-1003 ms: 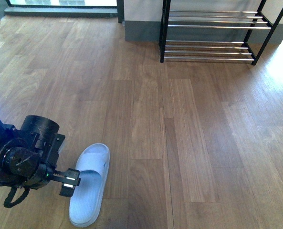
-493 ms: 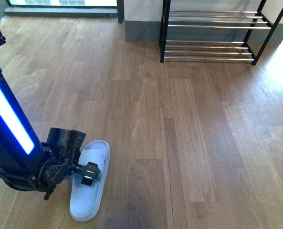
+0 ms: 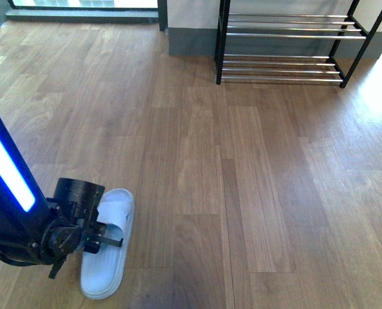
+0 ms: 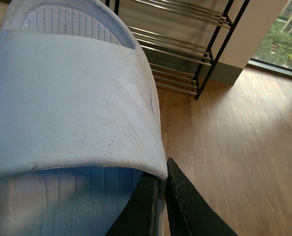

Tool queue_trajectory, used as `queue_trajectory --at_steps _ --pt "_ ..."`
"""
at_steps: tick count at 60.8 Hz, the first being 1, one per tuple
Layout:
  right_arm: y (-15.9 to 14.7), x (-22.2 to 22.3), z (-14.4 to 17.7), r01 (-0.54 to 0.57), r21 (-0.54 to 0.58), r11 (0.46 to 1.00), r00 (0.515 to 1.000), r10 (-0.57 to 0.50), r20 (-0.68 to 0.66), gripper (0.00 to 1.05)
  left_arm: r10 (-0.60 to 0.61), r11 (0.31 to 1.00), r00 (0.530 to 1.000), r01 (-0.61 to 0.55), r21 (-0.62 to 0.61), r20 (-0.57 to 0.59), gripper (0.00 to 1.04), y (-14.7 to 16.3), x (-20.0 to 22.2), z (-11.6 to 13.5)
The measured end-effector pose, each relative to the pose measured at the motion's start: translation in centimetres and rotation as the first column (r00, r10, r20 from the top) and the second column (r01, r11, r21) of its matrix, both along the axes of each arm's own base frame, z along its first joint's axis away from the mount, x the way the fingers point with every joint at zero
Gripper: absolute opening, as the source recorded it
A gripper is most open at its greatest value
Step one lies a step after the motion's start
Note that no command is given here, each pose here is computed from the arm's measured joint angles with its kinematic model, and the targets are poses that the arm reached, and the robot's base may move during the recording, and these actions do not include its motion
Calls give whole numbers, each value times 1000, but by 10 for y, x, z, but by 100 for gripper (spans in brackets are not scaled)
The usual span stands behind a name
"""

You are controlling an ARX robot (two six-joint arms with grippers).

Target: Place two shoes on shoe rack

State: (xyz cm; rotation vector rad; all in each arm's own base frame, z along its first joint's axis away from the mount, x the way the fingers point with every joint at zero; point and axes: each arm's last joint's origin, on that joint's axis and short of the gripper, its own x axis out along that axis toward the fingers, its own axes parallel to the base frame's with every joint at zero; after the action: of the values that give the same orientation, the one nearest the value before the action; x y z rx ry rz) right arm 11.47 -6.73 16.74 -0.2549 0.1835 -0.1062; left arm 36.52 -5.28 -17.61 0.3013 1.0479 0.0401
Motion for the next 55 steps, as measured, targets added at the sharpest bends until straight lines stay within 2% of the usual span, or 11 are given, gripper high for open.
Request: queue_trajectory --at_steps 8,14,16,17,23,33,43,49,55 --pt "0 0 0 0 0 1000 1000 0 0 1 125 991 992 -127 -52 -27 2 7 -4 51" --pt "0 0 0 0 0 1000 1000 0 0 1 197 975 980 -193 -106 32 2 10 -2 114" --pt "0 0 0 0 0 1000 1000 0 0 1 207 973 977 -200 -116 54 2 10 -3 128" --pt "0 0 0 0 0 1000 1000 0 0 1 222 969 972 -211 -132 77 2 10 -5 149" --pt "0 0 0 0 0 1000 1000 0 0 1 272 952 954 -247 -182 125 2 10 -24 207" --pt "0 0 0 0 0 1000 1000 0 0 1 319 936 938 -289 -202 139 2 5 -74 258" --pt "0 0 0 0 0 1000 1000 0 0 1 304 944 932 -267 -193 198 2 2 -116 291" --pt "0 0 0 0 0 1000 1000 0 0 1 292 955 916 -261 -144 276 2 4 -146 308" --pt "0 0 0 0 0 1000 1000 0 0 1 269 962 873 -260 -79 408 2 7 -182 324"
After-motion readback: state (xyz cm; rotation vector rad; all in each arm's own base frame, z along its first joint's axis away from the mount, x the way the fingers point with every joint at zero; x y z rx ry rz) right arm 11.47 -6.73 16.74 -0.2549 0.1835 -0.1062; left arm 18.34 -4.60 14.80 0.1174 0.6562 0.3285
